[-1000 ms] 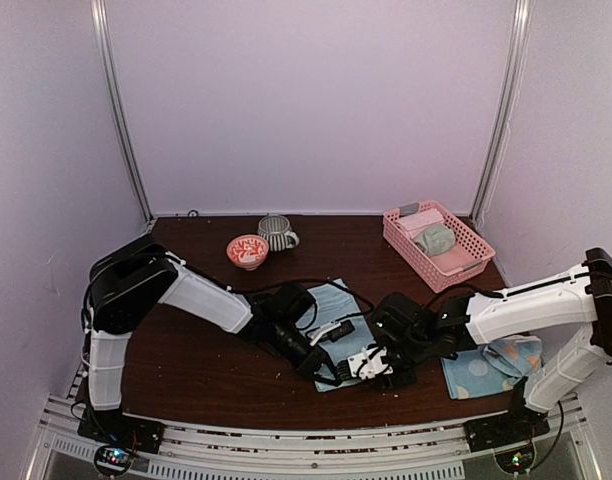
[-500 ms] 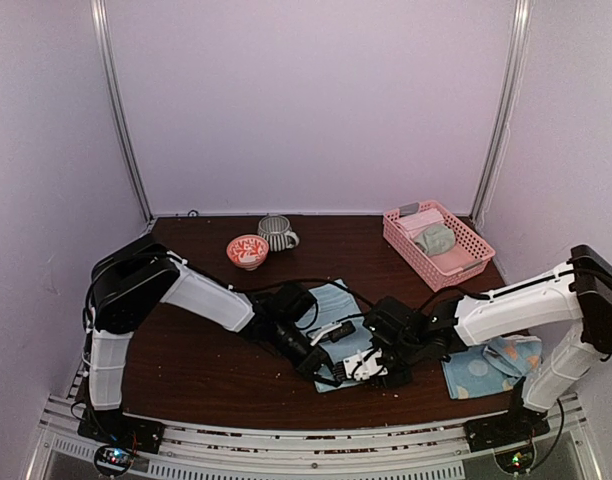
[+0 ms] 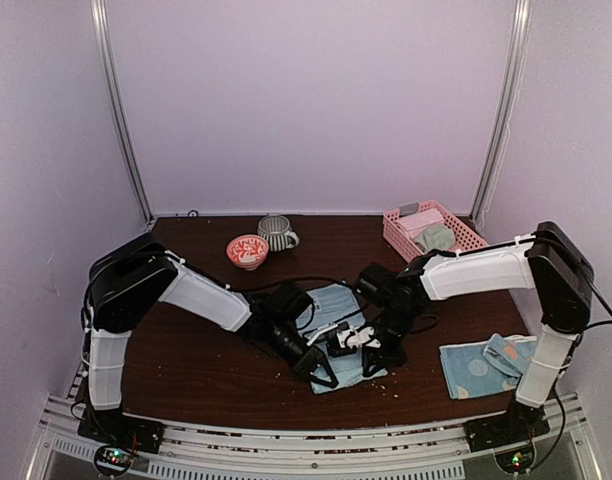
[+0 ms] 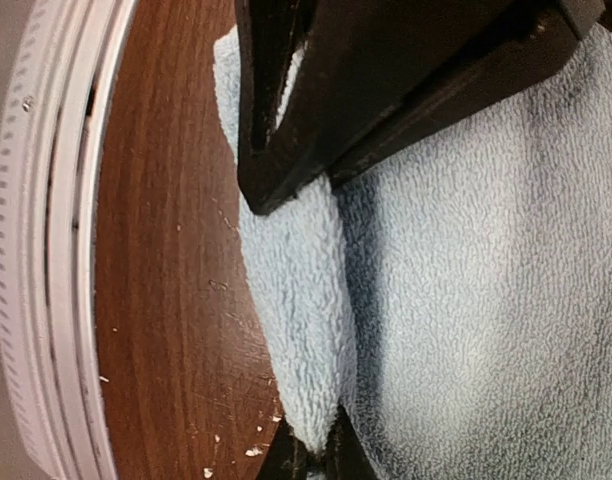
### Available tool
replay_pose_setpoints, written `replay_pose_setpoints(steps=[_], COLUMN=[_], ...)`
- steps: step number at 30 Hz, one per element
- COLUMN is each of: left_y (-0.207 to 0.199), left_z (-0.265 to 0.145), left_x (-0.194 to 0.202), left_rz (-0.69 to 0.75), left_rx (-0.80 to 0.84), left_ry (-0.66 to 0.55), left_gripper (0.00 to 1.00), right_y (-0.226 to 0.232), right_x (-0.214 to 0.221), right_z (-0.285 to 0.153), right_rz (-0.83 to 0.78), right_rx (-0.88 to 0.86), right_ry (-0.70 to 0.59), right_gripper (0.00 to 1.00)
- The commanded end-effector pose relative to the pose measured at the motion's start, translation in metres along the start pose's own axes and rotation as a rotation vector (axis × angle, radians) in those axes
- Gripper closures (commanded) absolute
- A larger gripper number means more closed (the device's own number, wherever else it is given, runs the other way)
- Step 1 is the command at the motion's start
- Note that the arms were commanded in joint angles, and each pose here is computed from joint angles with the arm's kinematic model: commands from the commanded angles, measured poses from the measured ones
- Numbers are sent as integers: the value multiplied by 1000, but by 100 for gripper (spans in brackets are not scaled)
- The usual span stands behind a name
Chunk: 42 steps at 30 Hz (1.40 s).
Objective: Roll the towels
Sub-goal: Roll the towel at the center of the board.
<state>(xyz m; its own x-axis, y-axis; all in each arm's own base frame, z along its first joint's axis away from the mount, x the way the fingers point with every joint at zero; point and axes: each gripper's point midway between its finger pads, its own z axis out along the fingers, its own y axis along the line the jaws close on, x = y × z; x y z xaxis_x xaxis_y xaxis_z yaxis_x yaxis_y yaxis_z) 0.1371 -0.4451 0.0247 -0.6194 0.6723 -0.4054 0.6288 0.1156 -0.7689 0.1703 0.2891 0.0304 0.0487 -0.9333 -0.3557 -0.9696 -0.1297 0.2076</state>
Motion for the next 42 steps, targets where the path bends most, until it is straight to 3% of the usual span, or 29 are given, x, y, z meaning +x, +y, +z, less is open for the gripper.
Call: replay_pose_setpoints(steps=[1,8,14,18,21,24,27,29,35,42], left_y=[1,19,24,16,6,-12,-44,-54,-49,-12], left_z=[-7,-14,-19,-37,-68,-100,-86,-69,-30,-10], left_x=[15,15,24,21,2,-23,-30,-31,-33,-32], left_rz=[-102,-261,-223,-156,-34,200,537,683,858,896], left_rx=[30,-5,-72,-146,-295,-493,-674,-738,-780,-840], left_ry=[39,-3,7,-55,-176,-272,-201,-121,61,173], left_gripper=[100,97,94,89,75,62,58,58,60,58], right_y=[24,16,3,-2,-6,-8,-10,-11,-16,-16], right_x=[24,42,44,42,43,48,52,51,46,45], right_z=[-9,10,26,29,33,40,46,48,46,45], right_rz=[192,350,491,566,605,627,670,680,673,669], right_rx=[-292,-461,-557,-600,-600,-594,-587,-590,-579,-576], right_ry=[26,46,60,89,106,118,119,111,85,81], right_gripper=[100,100,100,100,100,100,100,100,100,100])
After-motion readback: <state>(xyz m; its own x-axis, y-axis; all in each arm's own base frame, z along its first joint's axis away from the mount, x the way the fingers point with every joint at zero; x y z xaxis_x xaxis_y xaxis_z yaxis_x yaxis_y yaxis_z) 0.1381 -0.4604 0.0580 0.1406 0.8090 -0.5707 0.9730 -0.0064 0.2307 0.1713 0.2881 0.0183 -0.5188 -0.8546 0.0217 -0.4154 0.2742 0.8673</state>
